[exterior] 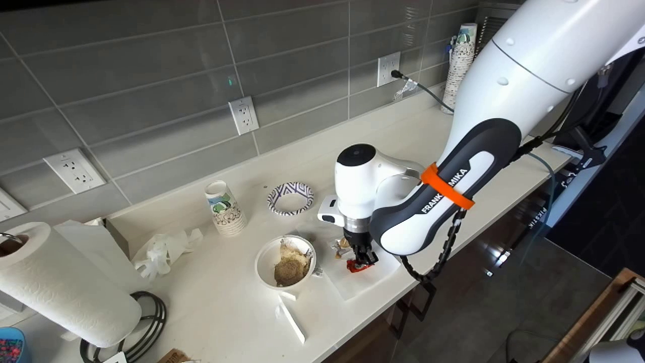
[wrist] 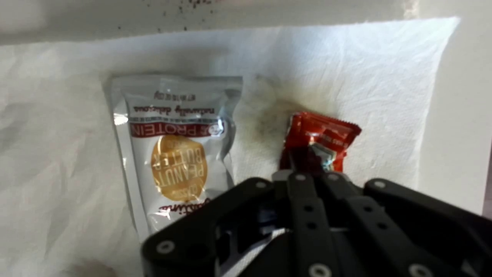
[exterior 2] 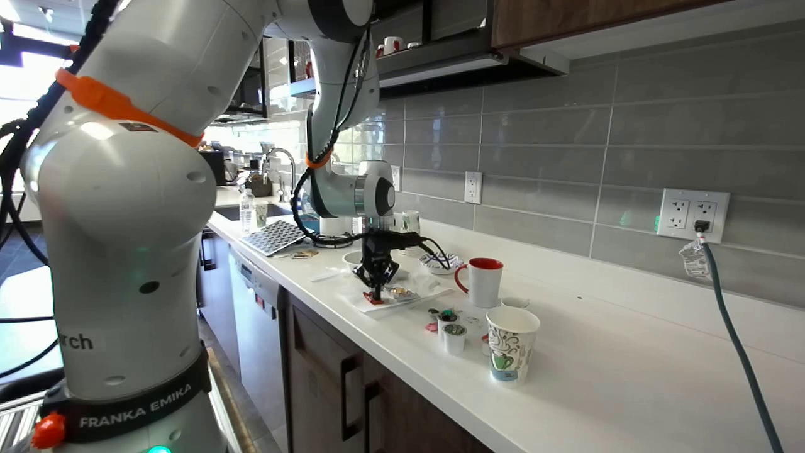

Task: Press down the sachet

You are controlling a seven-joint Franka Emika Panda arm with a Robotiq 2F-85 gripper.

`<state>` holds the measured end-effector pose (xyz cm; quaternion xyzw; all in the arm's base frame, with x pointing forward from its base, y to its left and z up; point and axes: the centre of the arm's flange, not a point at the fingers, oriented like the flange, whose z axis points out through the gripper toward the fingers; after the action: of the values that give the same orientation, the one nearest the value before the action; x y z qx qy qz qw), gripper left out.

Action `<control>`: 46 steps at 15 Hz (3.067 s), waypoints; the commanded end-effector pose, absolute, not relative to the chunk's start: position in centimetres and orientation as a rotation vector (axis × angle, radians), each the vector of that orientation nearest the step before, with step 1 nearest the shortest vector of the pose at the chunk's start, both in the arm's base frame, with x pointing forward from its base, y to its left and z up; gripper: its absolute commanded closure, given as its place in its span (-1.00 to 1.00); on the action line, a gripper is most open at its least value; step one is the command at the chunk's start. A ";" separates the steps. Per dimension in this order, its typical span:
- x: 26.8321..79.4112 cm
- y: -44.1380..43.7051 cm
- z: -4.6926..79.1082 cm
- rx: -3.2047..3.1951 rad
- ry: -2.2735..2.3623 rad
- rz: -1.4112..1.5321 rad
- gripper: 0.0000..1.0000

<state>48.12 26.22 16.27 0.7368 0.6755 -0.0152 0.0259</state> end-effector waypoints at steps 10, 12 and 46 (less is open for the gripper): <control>47.4 26.3 19.2 2.269 2.009 -0.056 1.00; 47.2 26.0 19.4 2.281 2.006 -0.081 1.00; 47.2 26.2 18.6 2.297 2.039 -0.087 1.00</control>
<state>47.56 26.47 18.07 0.7484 0.6621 -0.0229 0.0317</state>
